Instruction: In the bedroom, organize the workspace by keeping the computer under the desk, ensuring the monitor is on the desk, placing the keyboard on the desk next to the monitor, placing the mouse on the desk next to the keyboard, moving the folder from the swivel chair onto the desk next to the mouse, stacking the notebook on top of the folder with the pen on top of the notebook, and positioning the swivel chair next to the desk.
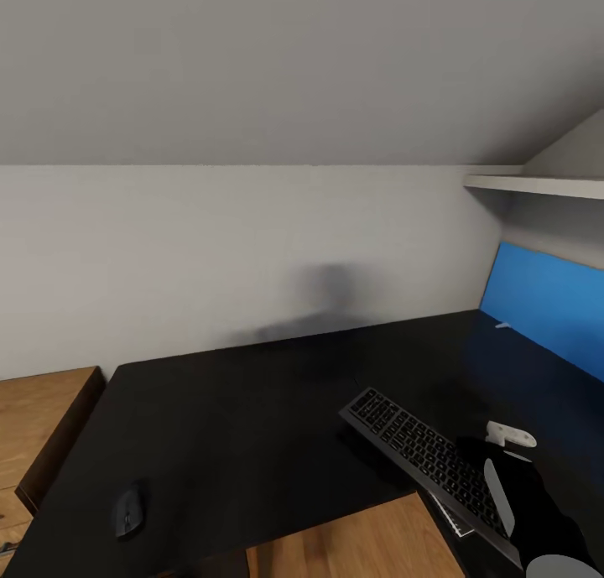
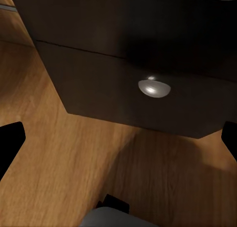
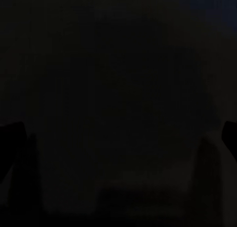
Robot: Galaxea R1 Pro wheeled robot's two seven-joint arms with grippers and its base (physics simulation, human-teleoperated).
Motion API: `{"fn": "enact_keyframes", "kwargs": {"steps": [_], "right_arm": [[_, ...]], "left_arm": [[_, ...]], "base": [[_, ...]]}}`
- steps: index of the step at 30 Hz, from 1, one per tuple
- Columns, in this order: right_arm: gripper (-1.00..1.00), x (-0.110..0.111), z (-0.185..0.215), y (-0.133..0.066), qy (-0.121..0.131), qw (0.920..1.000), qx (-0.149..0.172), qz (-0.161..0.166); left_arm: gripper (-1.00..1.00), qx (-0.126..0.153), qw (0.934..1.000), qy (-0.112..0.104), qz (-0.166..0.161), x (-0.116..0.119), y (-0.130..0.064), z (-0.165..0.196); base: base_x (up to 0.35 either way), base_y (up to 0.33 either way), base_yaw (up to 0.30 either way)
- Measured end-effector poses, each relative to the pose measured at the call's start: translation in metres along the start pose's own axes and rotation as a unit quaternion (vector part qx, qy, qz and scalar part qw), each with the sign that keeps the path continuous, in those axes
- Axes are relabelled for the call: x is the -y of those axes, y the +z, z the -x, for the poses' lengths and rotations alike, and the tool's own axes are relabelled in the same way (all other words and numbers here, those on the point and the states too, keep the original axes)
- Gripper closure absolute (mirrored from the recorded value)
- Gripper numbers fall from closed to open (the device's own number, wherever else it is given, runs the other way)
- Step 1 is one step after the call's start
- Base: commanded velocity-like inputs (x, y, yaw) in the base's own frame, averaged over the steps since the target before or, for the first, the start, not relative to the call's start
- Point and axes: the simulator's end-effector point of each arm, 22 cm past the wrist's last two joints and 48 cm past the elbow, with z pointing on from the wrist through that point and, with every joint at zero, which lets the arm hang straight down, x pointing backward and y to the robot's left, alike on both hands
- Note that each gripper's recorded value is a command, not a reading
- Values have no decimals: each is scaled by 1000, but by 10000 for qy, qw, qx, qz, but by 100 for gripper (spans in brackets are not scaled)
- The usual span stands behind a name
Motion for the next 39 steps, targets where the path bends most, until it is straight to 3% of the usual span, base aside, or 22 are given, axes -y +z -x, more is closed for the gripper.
{"fn": "enact_keyframes", "kwargs": {"steps": [39], "right_arm": [[-100, 0, 0, 0, -12, 10000, 5, -8]], "left_arm": [[-100, -9, 10000, 6, -5, 0, 0, 0]], "base": [[-47, 22, 0]]}}
